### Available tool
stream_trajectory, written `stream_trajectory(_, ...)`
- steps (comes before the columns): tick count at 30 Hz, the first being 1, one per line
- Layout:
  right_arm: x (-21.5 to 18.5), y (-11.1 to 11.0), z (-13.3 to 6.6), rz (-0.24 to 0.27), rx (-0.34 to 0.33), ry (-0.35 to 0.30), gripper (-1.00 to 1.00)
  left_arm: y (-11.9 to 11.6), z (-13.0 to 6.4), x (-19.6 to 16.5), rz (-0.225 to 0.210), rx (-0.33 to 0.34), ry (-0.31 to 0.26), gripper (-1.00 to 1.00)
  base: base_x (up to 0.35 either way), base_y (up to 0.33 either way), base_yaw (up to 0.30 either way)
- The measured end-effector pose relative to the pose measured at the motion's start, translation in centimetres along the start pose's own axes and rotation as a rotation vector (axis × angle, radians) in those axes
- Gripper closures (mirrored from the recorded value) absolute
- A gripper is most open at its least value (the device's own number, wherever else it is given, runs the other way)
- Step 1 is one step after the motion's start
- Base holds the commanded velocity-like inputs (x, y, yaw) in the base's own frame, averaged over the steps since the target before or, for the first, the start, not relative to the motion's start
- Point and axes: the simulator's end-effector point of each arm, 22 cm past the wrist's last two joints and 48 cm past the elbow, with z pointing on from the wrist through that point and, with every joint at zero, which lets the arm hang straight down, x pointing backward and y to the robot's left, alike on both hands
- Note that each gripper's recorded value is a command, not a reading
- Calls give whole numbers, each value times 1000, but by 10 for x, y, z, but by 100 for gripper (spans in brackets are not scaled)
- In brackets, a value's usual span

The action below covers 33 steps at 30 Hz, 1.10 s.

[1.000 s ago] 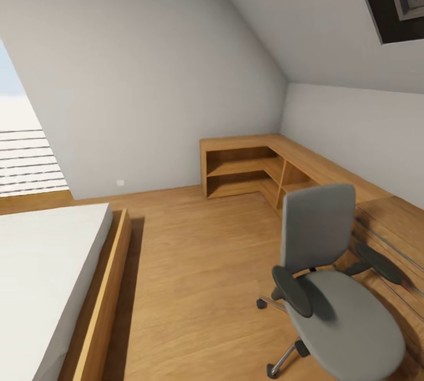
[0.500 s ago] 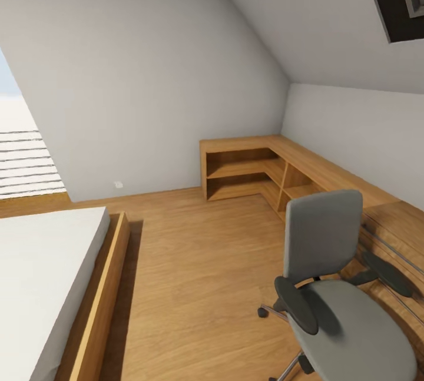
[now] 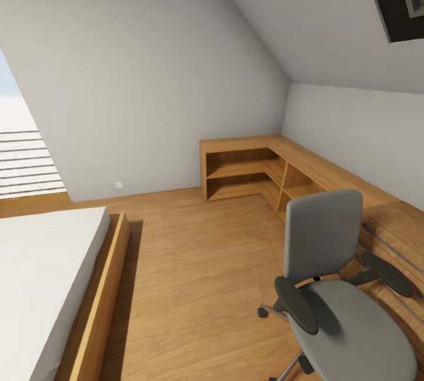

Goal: In the bedroom, organize the workspace by keeping the computer under the desk, ensuring the monitor is on the desk, placing the keyboard on the desk next to the monitor, placing the mouse on the desk next to the keyboard, moving the folder from the swivel chair onto the desk next to the mouse, stacking the notebook on top of the folder with the pen on top of the notebook, and positioning the swivel chair next to the desk.

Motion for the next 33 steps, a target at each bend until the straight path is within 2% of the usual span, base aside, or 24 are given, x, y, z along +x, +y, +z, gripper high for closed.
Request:
stream_trajectory(1, -3, 3, 1, 5, -2, -7, -100, -5, 5, -2, 1, 7, 27, -100, 0, 0, 0)
stream_trajectory(7, -32, 11, 11, 34, -8, -68, -100, -21, 18, -16, 8, 34, 92, -100, 0, 0, 0)
stream_trajectory(12, -64, 18, 21, 61, -14, -137, -100, -40, 27, -37, 8, 67, 128, -100, 0, 0, 0)
stream_trajectory(15, -81, 20, 30, 71, -15, -153, -100, -52, 31, -55, 4, 89, 133, -100, 0, 0, 0)
stream_trajectory(19, -105, 23, 55, 64, -16, -116, -100, -49, 33, -60, -14, 79, 141, -100, 0, 0, 0)
stream_trajectory(24, -115, 17, 75, 43, -6, -43, -100, -32, 32, -40, -28, 43, 188, -100, 0, 0, 0)
stream_trajectory(28, -117, 6, 81, 31, 7, -24, -100, -23, 31, -33, -35, 24, 191, -100, 0, 0, 0)
stream_trajectory(33, -118, -2, 81, 28, 18, -48, -100, -18, 32, -36, -47, 14, 158, -100, 0, 0, 0)
